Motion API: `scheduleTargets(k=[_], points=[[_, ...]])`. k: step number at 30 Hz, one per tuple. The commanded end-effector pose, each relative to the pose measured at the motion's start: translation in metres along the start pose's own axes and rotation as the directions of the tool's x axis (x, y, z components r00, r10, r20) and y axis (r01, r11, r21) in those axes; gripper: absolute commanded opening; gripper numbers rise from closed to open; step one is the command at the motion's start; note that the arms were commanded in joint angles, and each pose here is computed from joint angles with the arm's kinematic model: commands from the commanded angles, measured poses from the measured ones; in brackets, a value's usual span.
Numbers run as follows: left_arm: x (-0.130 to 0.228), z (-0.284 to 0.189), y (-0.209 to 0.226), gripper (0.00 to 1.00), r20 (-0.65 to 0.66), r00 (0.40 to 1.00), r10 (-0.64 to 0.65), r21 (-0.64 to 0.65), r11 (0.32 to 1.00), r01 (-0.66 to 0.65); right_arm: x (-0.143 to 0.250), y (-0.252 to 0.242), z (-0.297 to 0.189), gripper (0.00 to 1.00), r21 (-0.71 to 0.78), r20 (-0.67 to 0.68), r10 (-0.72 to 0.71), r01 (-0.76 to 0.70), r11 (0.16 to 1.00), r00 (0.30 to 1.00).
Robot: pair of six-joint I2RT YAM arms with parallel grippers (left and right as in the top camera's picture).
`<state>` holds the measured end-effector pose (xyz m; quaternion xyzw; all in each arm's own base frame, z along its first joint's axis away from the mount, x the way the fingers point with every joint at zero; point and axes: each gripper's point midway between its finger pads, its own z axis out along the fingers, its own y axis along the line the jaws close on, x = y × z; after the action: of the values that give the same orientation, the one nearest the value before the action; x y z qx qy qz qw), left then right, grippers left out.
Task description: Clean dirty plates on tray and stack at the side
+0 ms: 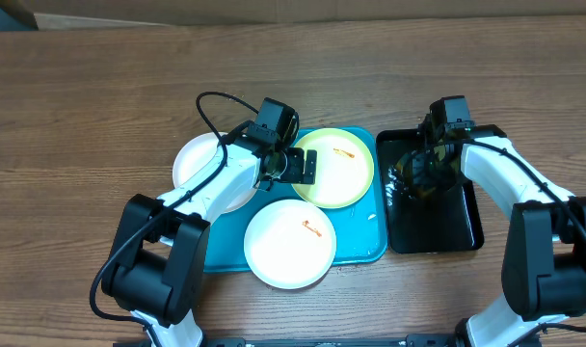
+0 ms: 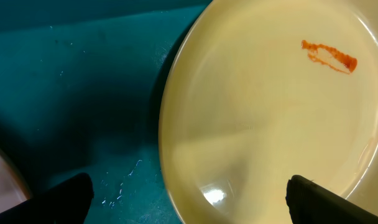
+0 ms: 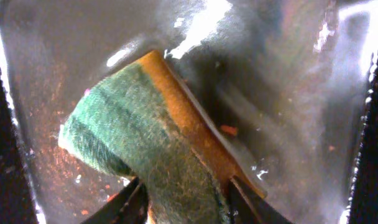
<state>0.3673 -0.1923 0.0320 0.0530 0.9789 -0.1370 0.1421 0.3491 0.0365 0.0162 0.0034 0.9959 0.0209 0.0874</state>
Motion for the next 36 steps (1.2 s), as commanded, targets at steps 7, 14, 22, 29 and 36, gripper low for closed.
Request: scheduleTargets(k=[7, 14, 22, 29, 36], points=[[-0.002, 0.004, -0.002, 1.0, -0.002, 1.0, 0.009, -0.004, 1.0, -0.009, 0.009, 0.006, 0.0, 0.63, -0.037, -0.045, 0.201, -0.203, 0.979, 0.979], [-0.002, 0.004, -0.002, 1.0, -0.002, 1.0, 0.009, -0.004, 1.0, -0.009, -0.014, 0.009, -0.001, 0.71, -0.061, 0.052, 0.113, -0.11, 0.992, 0.992], [-0.002, 0.004, -0.002, 1.0, -0.002, 1.0, 0.009, -0.004, 1.0, -0.009, -0.019, 0.008, -0.001, 0.76, -0.048, 0.079, 0.023, -0.02, 0.999, 0.997], [-0.002, 0.004, -0.002, 1.0, -0.002, 1.0, 0.009, -0.004, 1.0, -0.009, -0.01, 0.001, 0.0, 0.74, -0.008, 0.048, -0.008, 0.009, 1.0, 0.999], [-0.002, 0.004, -0.002, 1.0, -0.002, 1.0, 0.009, -0.004, 1.0, -0.009, -0.002, 0.0, 0.014, 0.55, -0.009, 0.058, -0.009, 0.009, 1.0, 0.998]])
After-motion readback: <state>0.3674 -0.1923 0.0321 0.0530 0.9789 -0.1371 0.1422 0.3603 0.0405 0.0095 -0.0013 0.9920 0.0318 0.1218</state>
